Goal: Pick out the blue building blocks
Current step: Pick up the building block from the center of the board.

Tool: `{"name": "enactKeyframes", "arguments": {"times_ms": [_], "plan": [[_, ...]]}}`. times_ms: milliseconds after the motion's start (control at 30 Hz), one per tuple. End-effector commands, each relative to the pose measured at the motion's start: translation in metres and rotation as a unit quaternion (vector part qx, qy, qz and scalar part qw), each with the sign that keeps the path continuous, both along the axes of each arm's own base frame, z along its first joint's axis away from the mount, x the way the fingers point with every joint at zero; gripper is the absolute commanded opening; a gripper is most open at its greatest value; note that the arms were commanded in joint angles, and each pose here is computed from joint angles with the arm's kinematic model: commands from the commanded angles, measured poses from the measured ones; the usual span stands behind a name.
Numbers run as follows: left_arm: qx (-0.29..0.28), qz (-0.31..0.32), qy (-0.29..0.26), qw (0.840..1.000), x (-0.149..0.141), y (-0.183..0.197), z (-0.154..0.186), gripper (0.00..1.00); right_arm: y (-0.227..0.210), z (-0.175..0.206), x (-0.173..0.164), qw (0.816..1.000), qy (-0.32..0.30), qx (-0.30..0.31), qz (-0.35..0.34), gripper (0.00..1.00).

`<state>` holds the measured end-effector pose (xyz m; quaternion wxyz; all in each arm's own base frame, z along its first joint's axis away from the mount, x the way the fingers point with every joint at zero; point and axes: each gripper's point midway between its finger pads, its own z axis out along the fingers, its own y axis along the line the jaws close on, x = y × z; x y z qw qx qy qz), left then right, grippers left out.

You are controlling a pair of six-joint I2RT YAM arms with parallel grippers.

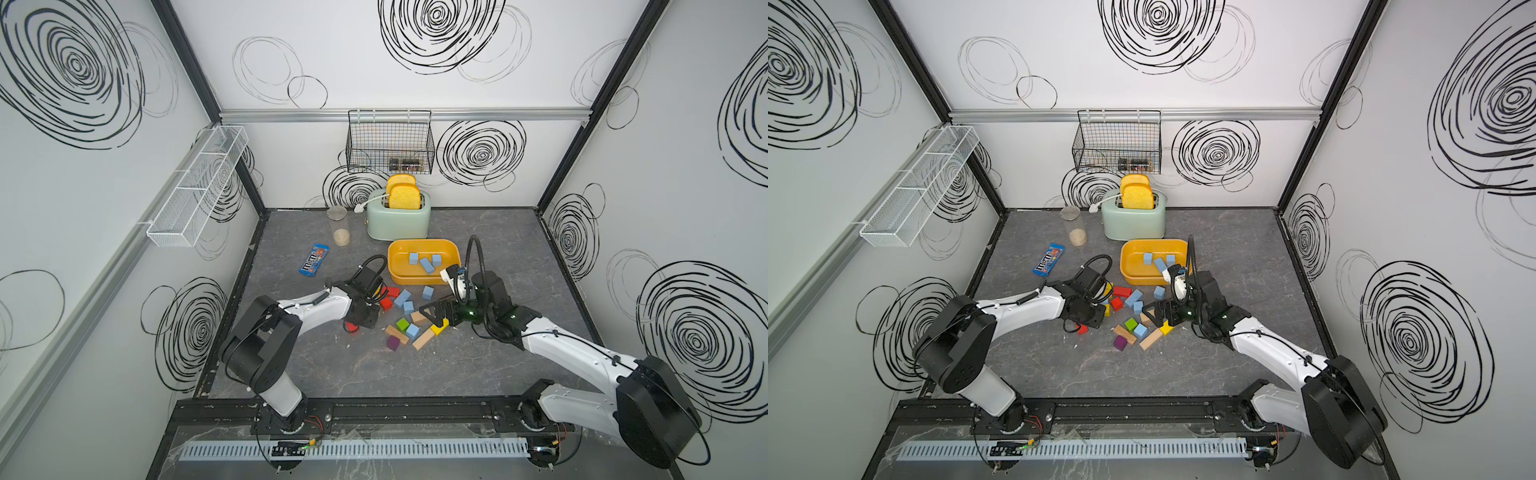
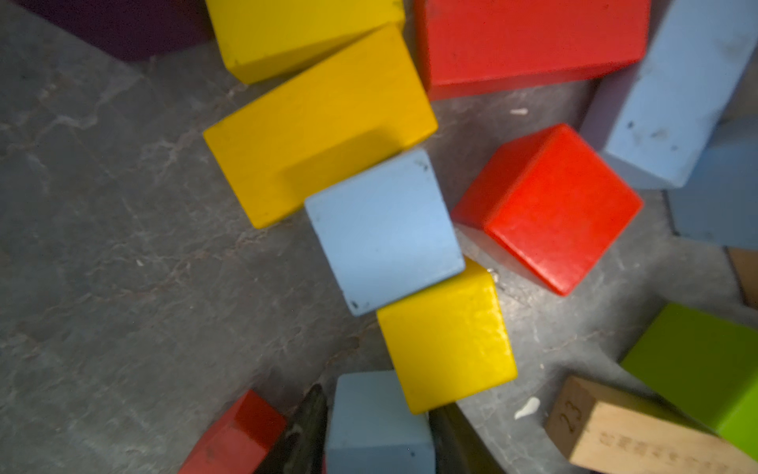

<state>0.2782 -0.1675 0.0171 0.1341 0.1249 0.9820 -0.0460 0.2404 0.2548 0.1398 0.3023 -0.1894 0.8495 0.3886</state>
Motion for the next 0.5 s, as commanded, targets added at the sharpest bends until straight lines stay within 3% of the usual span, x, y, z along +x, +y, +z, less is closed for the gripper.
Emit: {"name": "enactKeyframes", "arguments": {"times_ms": [0, 467], "plan": [[0.013, -0.002, -0.001, 1.000, 0.0011, 0.0011, 0.0020, 0.52, 0.0016, 0.0022, 0.0015, 1.000, -0.009, 0.004, 0.006, 0.98], [0.017, -0.005, -0.002, 1.000, 0.0014, -0.0001, 0.0021, 0.35, 0.0010, 0.0029, 0.0020, 1.000, -0.008, 0.003, 0.005, 0.98]]}}
